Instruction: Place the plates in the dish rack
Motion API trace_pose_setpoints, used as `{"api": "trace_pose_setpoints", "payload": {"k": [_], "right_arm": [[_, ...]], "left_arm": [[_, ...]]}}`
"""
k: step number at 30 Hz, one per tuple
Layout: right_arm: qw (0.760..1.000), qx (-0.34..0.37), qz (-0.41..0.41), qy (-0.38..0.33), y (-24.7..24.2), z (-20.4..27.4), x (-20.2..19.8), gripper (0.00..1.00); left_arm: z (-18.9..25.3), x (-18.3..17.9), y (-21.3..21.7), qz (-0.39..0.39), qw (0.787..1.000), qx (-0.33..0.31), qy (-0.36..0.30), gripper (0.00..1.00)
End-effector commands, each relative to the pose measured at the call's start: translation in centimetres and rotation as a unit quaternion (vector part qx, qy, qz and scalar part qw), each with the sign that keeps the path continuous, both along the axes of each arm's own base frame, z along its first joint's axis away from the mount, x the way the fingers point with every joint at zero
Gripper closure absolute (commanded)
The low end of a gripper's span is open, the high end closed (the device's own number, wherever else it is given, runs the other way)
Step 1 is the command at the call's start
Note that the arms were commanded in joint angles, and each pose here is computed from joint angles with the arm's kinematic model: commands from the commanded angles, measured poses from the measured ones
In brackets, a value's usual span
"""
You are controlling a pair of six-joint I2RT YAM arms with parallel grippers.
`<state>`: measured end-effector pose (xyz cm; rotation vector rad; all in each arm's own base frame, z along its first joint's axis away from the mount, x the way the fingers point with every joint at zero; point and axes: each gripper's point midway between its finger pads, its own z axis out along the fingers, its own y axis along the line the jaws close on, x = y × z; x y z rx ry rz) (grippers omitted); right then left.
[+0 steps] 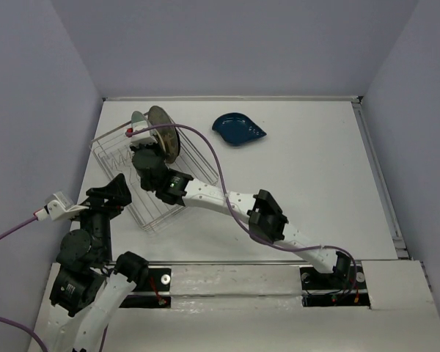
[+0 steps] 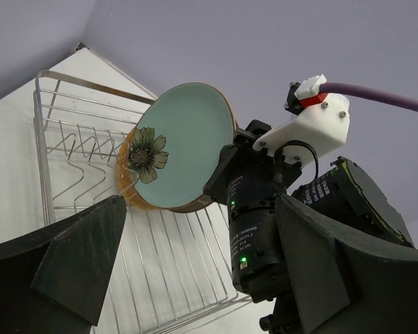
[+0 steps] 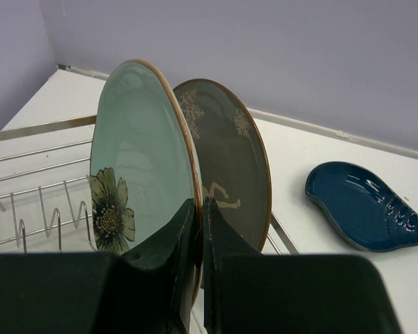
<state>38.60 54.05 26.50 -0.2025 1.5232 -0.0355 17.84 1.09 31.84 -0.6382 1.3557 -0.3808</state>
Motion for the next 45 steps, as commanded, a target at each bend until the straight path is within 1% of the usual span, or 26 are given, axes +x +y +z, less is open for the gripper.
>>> {"api": "trace_pose_setpoints", "payload": {"k": [1, 11, 12, 13, 14, 16, 18, 19, 20, 22, 24, 25, 26, 28, 29, 30, 31, 32, 34, 35, 36, 37, 39, 41, 42, 45], "right_arm": [[0.997, 0.076, -0.017, -0.029, -0.3, 3.5, -0.8, 0.93], [0.996, 0.092, 0.006, -0.013, 1.1, 0.9, -0.8, 0.93], [0.995, 0.096, 0.010, -0.010, 1.3, 0.7, -0.8, 0.91], [0.995, 0.094, 0.017, -0.010, 1.5, 0.7, -0.9, 0.91], [0.994, 0.105, 0.031, -0.008, 1.9, 1.0, -1.0, 0.81], [0.993, 0.112, 0.042, -0.003, 2.2, 1.2, -1.2, 0.67], [0.991, 0.119, 0.056, 0.004, 2.6, 1.0, -1.4, 0.60], [0.990, 0.127, 0.062, 0.004, 2.4, 1.9, -1.6, 0.57], [0.989, 0.130, 0.065, 0.005, 2.4, 2.0, -1.7, 0.52], [0.989, 0.130, 0.076, 0.012, 2.4, 1.9, -1.9, 0.50], [0.985, 0.149, 0.083, 0.013, 1.6, 3.7, -2.0, 0.50], [0.986, 0.141, 0.089, 0.020, 1.8, 2.7, -2.0, 0.50], [0.983, 0.154, 0.097, 0.016, 1.3, 4.7, -2.4, 0.50], [0.981, 0.149, 0.116, 0.035, 0.7, 4.2, -2.2, 0.50], [0.973, 0.187, 0.130, 0.039, -0.3, 6.9, -2.6, 0.49], [0.967, 0.195, 0.157, 0.051, -0.3, 7.2, -2.9, 0.49], [0.968, 0.181, 0.158, 0.079, -1.8, 4.7, -1.8, 0.49], [0.944, 0.237, 0.206, 0.097, -2.4, 7.7, -2.8, 0.49], [0.925, 0.276, 0.225, 0.133, -4.8, 7.2, -2.2, 0.50], [0.927, 0.272, 0.201, 0.162, -7.8, 3.7, -0.2, 0.50], [0.913, 0.305, 0.211, 0.168, -9.5, 5.1, -0.2, 0.50], [0.919, 0.302, 0.167, 0.190, -13.0, 1.6, 1.9, 0.50], [0.924, 0.301, 0.131, 0.198, -17.1, -0.2, 3.6, 0.50], [0.925, 0.291, 0.122, 0.211, -20.6, -1.5, 4.9, 0.50], [0.926, 0.282, 0.114, 0.224, -23.8, -2.8, 6.7, 0.50], [0.927, 0.229, 0.133, 0.266, -28.1, -5.7, 9.4, 0.49]], "left_arm": [[1.6, -0.5, 0.5, 0.006, 1.000, -0.017, -0.024, 0.01], [1.5, -0.5, 0.4, 0.006, 1.000, -0.016, -0.024, 0.01], [1.6, -0.5, 0.5, 0.006, 1.000, -0.016, -0.024, 0.01], [1.6, -0.5, 0.5, 0.006, 1.000, -0.016, -0.024, 0.01], [1.5, -0.5, 0.4, 0.005, 1.000, -0.015, -0.023, 0.01], [1.5, -0.5, 0.5, 0.006, 1.000, -0.015, -0.023, 0.01], [1.5, -0.5, 0.5, 0.006, 1.000, -0.015, -0.022, 0.01], [1.5, -0.5, 0.5, 0.006, 1.000, -0.015, -0.023, 0.01], [1.5, -0.5, 0.4, 0.006, 1.000, -0.015, -0.022, 0.01], [1.5, -0.5, 0.4, 0.006, 1.000, -0.015, -0.023, 0.01], [1.5, -0.5, 0.4, 0.005, 1.000, -0.015, -0.023, 0.01], [1.5, -0.5, 0.4, 0.005, 1.000, -0.014, -0.022, 0.01], [1.5, -0.4, 0.4, 0.004, 1.000, -0.014, -0.021, 0.01], [1.4, -0.4, 0.4, 0.005, 1.000, -0.014, -0.021, 0.01], [1.3, -0.4, 0.3, 0.004, 1.000, -0.012, -0.019, 0.01], [1.3, -0.4, 0.3, 0.003, 1.000, -0.012, -0.019, 0.01], [1.3, -0.4, 0.2, 0.001, 1.000, -0.011, -0.018, 0.01], [1.2, -0.3, 0.1, -0.002, 1.000, -0.010, -0.017, 0.01], [1.1, -0.3, 0.0, -0.003, 1.000, -0.008, -0.015, 0.01], [1.2, -0.3, 0.0, -0.003, 1.000, -0.009, -0.016, 0.01], [1.1, -0.2, -0.1, -0.006, 1.000, -0.007, -0.015, 0.01], [1.1, -0.1, -0.3, -0.010, 1.000, -0.006, -0.014, 0.01], [1.0, -0.1, -0.4, -0.014, 1.000, -0.003, -0.013, 0.01], [0.9, 0.1, -0.6, -0.017, 1.000, 0.000, -0.009, 0.01], [0.9, 0.2, -0.8, -0.020, 1.000, 0.001, -0.008, 0.01], [0.7, 0.4, -1.0, -0.023, 1.000, 0.004, -0.005, 0.01]]}}
